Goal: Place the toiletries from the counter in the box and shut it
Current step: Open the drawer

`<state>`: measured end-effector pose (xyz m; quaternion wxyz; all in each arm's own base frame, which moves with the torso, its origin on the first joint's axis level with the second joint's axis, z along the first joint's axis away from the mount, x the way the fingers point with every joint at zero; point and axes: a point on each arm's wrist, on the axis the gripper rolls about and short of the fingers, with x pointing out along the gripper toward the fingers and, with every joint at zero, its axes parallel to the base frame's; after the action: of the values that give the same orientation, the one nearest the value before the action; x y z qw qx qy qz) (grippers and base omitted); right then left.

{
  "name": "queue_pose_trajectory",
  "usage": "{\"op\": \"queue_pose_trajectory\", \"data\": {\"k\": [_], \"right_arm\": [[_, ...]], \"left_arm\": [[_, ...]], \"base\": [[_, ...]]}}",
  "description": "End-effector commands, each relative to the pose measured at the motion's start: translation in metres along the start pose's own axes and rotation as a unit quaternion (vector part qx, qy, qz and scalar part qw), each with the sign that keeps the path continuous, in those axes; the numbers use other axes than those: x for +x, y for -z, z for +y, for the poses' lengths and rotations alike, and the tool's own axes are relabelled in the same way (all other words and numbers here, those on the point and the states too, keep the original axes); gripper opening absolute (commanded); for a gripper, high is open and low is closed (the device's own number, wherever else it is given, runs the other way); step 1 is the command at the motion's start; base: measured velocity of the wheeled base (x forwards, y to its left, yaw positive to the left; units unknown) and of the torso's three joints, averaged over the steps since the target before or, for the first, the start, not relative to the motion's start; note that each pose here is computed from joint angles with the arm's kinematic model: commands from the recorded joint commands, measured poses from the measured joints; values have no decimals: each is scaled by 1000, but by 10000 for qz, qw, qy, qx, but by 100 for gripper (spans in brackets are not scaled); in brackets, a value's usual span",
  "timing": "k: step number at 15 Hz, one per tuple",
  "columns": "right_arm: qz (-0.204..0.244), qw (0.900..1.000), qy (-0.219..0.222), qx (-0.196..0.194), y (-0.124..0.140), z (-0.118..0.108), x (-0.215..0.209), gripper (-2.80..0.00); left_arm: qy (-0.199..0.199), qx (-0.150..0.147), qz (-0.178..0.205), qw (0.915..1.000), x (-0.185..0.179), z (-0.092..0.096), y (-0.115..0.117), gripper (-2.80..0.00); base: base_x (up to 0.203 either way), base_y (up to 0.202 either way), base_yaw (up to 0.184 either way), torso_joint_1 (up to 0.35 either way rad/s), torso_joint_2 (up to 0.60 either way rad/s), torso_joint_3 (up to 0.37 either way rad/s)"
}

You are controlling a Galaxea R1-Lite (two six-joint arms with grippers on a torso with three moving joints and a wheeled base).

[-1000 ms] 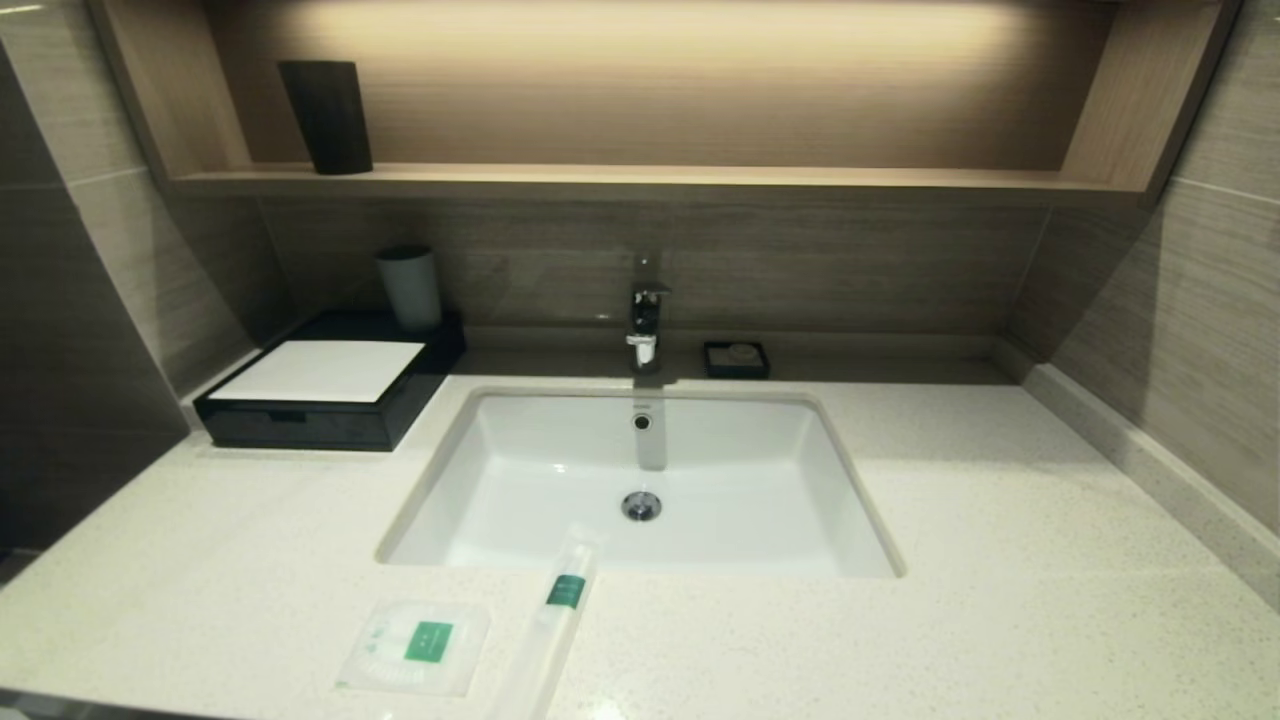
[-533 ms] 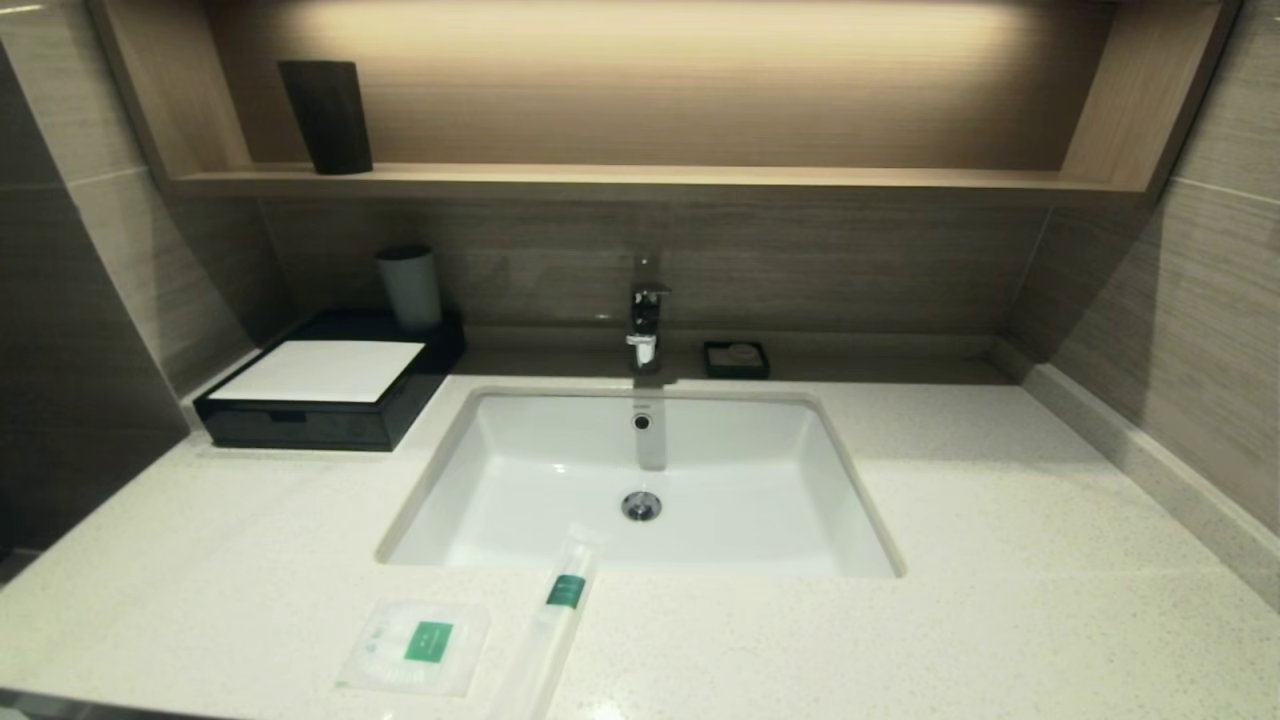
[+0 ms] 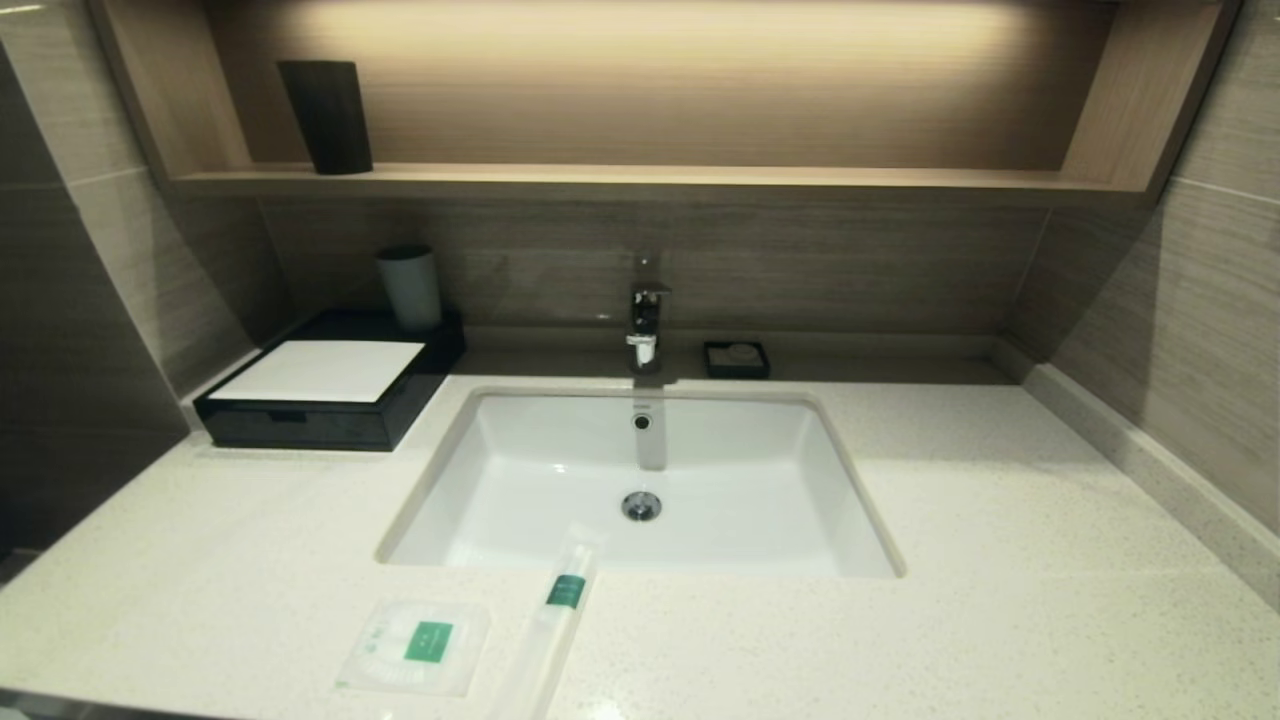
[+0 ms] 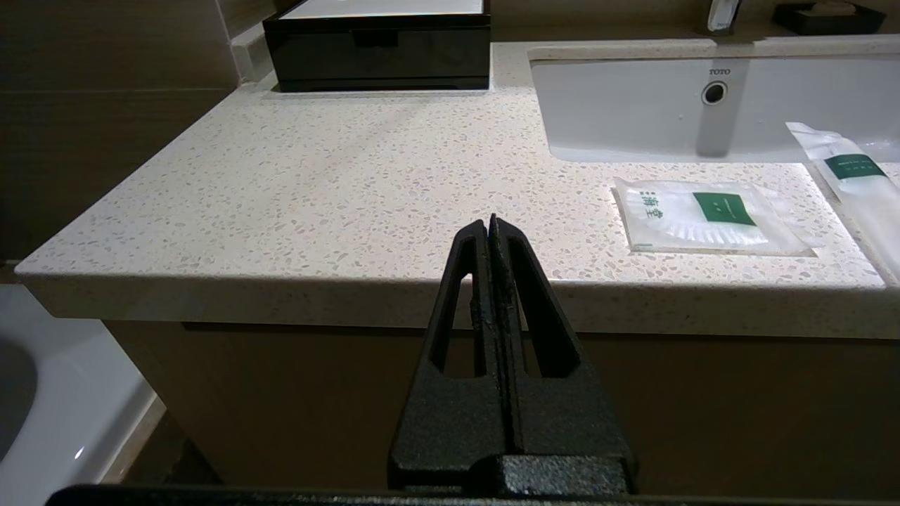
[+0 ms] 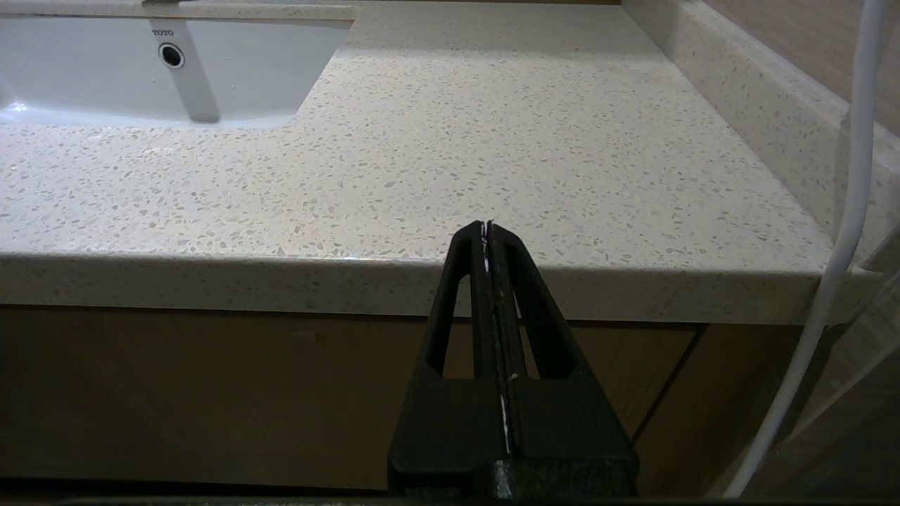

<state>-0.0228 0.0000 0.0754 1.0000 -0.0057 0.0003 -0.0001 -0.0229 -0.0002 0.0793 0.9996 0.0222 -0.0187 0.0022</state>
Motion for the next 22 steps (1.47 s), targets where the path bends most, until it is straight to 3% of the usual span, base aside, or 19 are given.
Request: {"op": "queue_pose_trajectory", "data": {"k": [1, 16, 18, 22], "right_arm": [[-3, 10000, -1, -4, 0, 0, 0, -280], [-3, 10000, -1, -4, 0, 0, 0, -280], [-3, 10000, -1, -4, 0, 0, 0, -280], [-2, 10000, -1, -4, 0, 0, 0, -280]], "left_arm": [[7, 8, 95, 10000, 1, 0, 5, -280], [-1, 58, 71, 10000, 1, 0, 5, -280], [-48, 126, -181, 9997, 0, 0, -4, -280], [-70, 240, -761, 9968, -16, 2, -46, -280]], "base": [[0, 0, 0, 0, 0, 0], [0, 0, 0, 0, 0, 0], [0, 0, 0, 0, 0, 0], [0, 0, 0, 0, 0, 0]]}}
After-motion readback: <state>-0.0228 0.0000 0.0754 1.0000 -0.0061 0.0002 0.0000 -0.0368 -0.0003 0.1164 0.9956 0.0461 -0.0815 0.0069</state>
